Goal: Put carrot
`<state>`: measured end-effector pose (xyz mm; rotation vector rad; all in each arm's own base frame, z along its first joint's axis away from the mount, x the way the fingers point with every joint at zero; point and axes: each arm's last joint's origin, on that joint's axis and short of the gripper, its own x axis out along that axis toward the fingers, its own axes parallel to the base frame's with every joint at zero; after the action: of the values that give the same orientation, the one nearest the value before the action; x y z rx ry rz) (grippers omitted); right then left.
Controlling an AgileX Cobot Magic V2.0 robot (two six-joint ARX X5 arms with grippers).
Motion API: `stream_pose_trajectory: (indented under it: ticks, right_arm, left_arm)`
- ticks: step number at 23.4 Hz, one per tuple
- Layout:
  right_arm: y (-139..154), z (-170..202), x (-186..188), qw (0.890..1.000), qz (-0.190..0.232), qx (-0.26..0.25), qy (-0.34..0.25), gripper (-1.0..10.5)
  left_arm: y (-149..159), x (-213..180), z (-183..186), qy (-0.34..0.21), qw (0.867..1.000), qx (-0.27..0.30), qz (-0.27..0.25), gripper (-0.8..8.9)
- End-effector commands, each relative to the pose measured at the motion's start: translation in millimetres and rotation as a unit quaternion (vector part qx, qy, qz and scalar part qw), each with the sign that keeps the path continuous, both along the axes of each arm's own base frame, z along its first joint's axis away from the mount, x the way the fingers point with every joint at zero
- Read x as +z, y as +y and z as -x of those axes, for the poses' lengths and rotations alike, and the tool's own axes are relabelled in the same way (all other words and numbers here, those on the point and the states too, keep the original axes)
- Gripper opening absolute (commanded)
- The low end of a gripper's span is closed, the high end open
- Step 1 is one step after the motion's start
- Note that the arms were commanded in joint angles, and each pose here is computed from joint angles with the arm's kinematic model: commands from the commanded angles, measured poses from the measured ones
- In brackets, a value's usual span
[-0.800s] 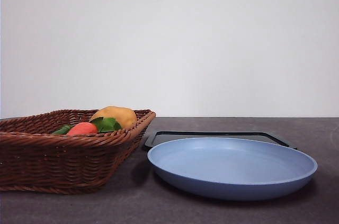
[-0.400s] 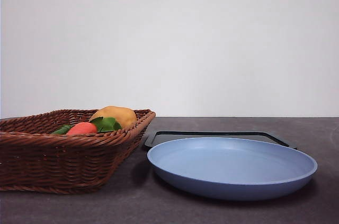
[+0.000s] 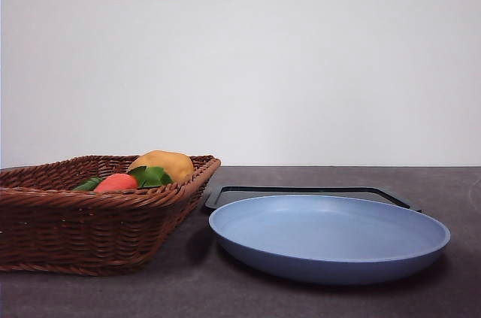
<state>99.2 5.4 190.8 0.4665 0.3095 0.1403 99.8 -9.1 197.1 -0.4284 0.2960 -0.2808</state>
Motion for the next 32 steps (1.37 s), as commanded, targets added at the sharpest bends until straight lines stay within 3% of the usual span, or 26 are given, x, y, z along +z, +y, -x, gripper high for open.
stream_pose_trajectory:
  ticks: [1, 7, 12, 15, 19, 22, 23, 28, 32]
  right_arm:
    - [0.1, -2.9, 16.9, 1.0, 0.006, 0.003, 0.007, 0.0]
    - [0.1, -15.0, 50.4, 0.998, 0.049, 0.019, 0.046, 0.0]
    - [3.1, -32.0, 72.5, 0.989, 0.061, 0.088, 0.104, 0.0]
    - [5.1, -46.1, 74.9, 0.974, 0.065, 0.142, 0.165, 0.0]
    - [6.5, -60.1, 63.6, 0.962, 0.051, 0.169, 0.206, 0.6]
    - [10.5, -70.2, 53.3, 0.953, 0.051, 0.181, 0.239, 2.2]
    - [13.3, -74.0, 48.9, 0.948, 0.051, 0.189, 0.253, 2.5]
    - [31.9, -99.3, 18.2, 0.918, 0.052, 0.221, 0.326, 2.5]
    - [46.0, -119.4, -9.6, 0.902, 0.061, 0.222, 0.365, 2.4]
  left_arm:
    - [-0.2, 13.6, -7.2, 0.011, 1.0, -0.01, -0.011, 0.07]
    - [-2.7, 38.1, -30.3, 0.054, 0.996, -0.067, -0.031, 0.07]
    - [-7.0, 54.1, -56.7, 0.103, 0.983, -0.147, -0.021, 0.07]
    - [-13.3, 56.5, -71.2, 0.14, 0.97, -0.196, -0.023, 0.07]
    - [-18.4, 54.9, -76.1, 0.138, 0.964, -0.225, -0.015, 0.23]
    - [-20.2, 56.1, -76.8, 0.132, 0.965, -0.227, -0.015, 2.42]
    - [-20.7, 56.1, -76.8, 0.132, 0.965, -0.227, -0.015, 2.59]
    - [-22.2, 56.1, -76.5, 0.133, 0.964, -0.23, -0.015, 2.59]
    - [-22.2, 56.1, -76.5, 0.133, 0.964, -0.23, -0.015, 2.59]
